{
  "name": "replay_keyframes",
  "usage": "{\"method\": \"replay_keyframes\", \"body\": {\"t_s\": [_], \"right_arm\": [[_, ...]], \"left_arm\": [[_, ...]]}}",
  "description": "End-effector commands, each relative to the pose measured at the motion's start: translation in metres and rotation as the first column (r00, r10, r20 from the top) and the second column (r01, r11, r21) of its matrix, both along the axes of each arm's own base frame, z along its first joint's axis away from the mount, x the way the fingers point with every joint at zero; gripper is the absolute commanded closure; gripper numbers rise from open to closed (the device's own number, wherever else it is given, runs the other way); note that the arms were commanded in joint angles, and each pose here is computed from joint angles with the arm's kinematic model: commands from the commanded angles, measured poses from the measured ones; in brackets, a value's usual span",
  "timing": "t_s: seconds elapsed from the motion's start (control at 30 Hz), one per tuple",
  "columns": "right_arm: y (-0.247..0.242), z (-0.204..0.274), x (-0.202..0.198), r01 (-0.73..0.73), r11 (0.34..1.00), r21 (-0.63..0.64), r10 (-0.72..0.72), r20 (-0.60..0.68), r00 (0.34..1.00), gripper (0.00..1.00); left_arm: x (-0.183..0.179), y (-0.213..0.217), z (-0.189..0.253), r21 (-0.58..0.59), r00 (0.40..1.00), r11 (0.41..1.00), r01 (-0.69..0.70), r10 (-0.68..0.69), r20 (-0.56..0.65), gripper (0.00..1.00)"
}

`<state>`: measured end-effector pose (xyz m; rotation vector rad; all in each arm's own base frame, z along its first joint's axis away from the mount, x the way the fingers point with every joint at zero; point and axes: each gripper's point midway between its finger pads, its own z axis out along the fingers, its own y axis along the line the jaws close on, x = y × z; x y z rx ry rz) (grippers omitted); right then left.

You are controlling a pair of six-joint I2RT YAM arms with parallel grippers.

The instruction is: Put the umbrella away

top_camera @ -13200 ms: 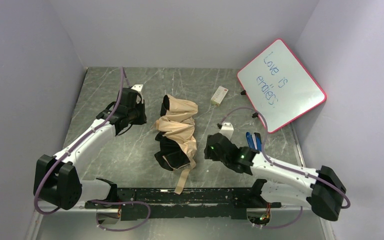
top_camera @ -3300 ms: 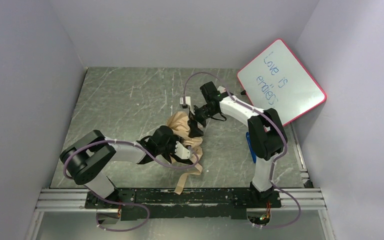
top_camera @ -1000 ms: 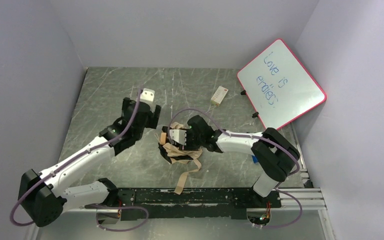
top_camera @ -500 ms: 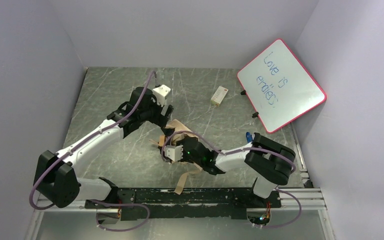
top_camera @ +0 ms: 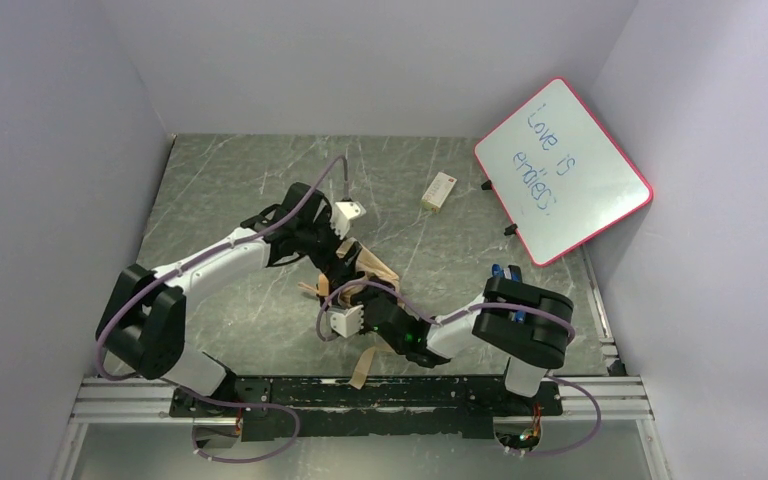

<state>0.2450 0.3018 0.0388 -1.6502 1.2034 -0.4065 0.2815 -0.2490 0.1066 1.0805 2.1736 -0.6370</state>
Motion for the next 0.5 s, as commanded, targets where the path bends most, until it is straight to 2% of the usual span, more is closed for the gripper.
{"method": "replay_keyframes", "body": {"t_s": [0.0, 0.23, 0.33, 0.47], "right_arm": [[-0.039, -0.05, -0.02, -0.002, 0.98, -0.199, -0.019, -0.102, 0.995, 0.9], [-0.036, -0.045, -0.024, -0.018, 0.984, -0.18, -0.003, -0.116, 0.993, 0.9], [-0.036, -0.047, -0.026, -0.02, 0.984, -0.176, -0.002, -0.121, 0.993, 0.9], [-0.034, -0.048, -0.027, -0.022, 0.985, -0.169, 0.0, -0.128, 0.992, 0.9]], "left_arm": [[-0.019, -0.012, 0.0, -0.041, 0.979, 0.978, 0.205, -0.206, -0.008, 0.03], [-0.04, -0.013, -0.013, -0.027, 0.881, 0.882, 0.47, -0.467, 0.074, 0.03], [-0.028, -0.014, -0.017, 0.014, 0.868, 0.877, 0.48, -0.478, 0.134, 0.03], [-0.022, -0.015, -0.028, 0.037, 0.862, 0.87, 0.491, -0.492, 0.122, 0.03]]}}
